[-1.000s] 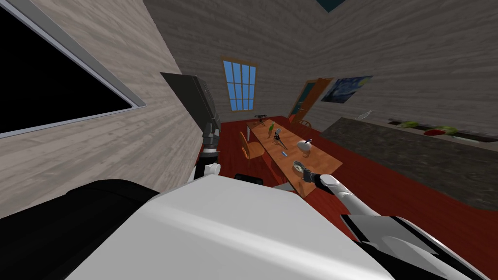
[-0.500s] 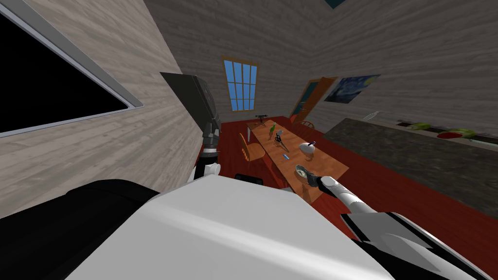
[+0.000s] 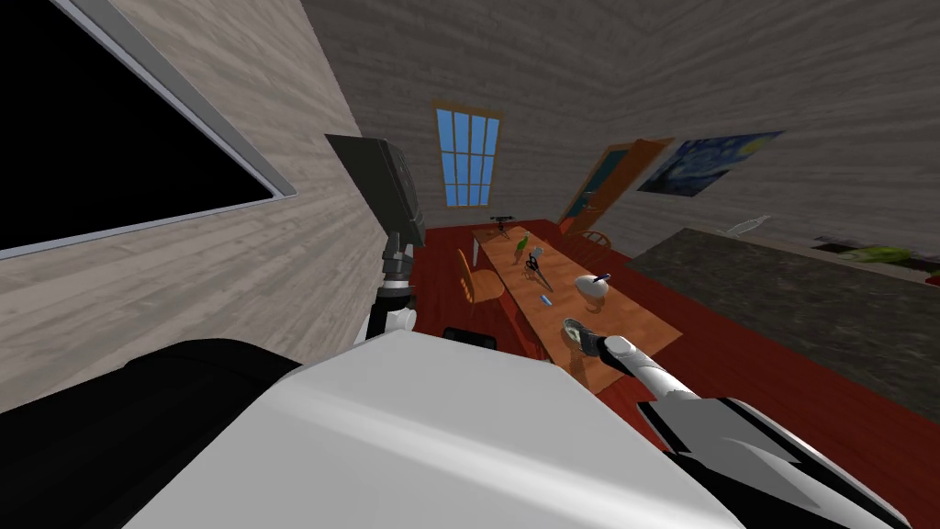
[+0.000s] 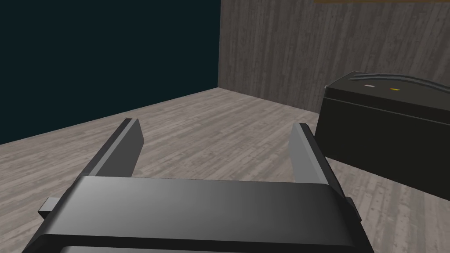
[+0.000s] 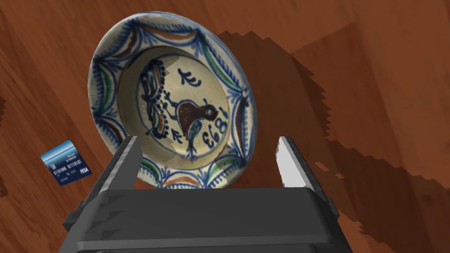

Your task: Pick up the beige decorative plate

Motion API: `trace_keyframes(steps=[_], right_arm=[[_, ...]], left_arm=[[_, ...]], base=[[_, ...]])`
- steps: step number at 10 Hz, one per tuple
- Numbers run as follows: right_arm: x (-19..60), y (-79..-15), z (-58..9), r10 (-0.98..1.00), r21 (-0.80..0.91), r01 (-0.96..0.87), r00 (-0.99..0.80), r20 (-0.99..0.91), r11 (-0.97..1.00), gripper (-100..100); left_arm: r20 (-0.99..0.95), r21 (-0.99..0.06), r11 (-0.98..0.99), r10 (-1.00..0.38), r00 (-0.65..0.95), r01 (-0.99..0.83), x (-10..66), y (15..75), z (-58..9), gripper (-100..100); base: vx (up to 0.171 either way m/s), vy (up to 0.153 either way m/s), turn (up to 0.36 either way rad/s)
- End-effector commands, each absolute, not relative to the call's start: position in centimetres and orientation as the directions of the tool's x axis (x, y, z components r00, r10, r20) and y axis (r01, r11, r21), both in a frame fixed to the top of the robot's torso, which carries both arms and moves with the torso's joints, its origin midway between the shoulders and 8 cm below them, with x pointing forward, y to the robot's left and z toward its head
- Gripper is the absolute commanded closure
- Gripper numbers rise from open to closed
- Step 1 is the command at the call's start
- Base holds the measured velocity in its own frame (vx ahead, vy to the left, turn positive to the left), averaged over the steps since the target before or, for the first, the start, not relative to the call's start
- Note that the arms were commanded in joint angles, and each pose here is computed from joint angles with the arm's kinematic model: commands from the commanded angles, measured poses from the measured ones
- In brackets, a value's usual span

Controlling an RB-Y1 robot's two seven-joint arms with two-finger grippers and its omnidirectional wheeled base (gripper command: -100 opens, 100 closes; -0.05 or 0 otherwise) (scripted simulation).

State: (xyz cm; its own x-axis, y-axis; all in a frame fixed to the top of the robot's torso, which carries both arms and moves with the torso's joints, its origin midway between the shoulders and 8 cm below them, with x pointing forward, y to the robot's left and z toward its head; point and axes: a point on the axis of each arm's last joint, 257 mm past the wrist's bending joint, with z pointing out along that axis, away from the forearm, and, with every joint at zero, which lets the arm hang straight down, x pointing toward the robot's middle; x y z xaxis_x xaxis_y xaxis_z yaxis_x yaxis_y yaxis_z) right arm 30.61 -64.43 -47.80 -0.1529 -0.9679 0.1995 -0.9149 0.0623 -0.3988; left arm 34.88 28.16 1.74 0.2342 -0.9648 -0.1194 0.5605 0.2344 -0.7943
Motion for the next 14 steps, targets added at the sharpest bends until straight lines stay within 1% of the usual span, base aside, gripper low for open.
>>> trace_keyframes(steps=[1,4,5,9,10,11,14], right_arm=[[29.6,-64.9,-48.4,-0.959,-0.400,-0.911,-0.197,0.201,0.104,-100],[29.6,-64.9,-48.4,-0.960,-0.400,-0.911,-0.194,0.202,0.100,-100],[29.6,-64.9,-48.4,-0.960,-0.400,-0.911,-0.196,0.202,0.102,100],[29.6,-64.9,-48.4,-0.959,-0.401,-0.910,-0.197,0.202,0.102,100],[29.6,-64.9,-48.4,-0.959,-0.401,-0.910,-0.197,0.202,0.102,0],[29.0,-65.1,-48.8,-0.954,-0.400,-0.907,-0.224,0.202,0.128,100],[30.8,-64.4,-47.6,-0.969,-0.400,-0.915,-0.144,0.200,0.053,100]], left_arm=[[-0.119,-0.794,0.234,-0.965,0.234,0.560,34.9,28.2,1.7,0],[-0.120,-0.794,0.235,-0.965,0.234,0.560,34.9,28.2,1.7,0],[-0.119,-0.794,0.235,-0.965,0.234,0.560,34.9,28.2,1.7,0],[-0.119,-0.794,0.234,-0.965,0.234,0.560,34.9,28.2,1.7,0],[-0.119,-0.794,0.234,-0.965,0.234,0.560,34.9,28.2,1.7,0],[-0.119,-0.794,0.234,-0.965,0.234,0.560,34.9,28.2,1.7,0],[-0.120,-0.795,0.235,-0.965,0.235,0.560,34.9,28.2,1.7,0]], base=[[-0.127,-0.064,0.307],[-0.036,-0.032,0.002],[0.000,0.000,0.000],[-0.001,0.000,-0.003],[0.000,0.000,0.000],[-0.026,-0.012,0.165],[0.061,0.033,-0.228]])
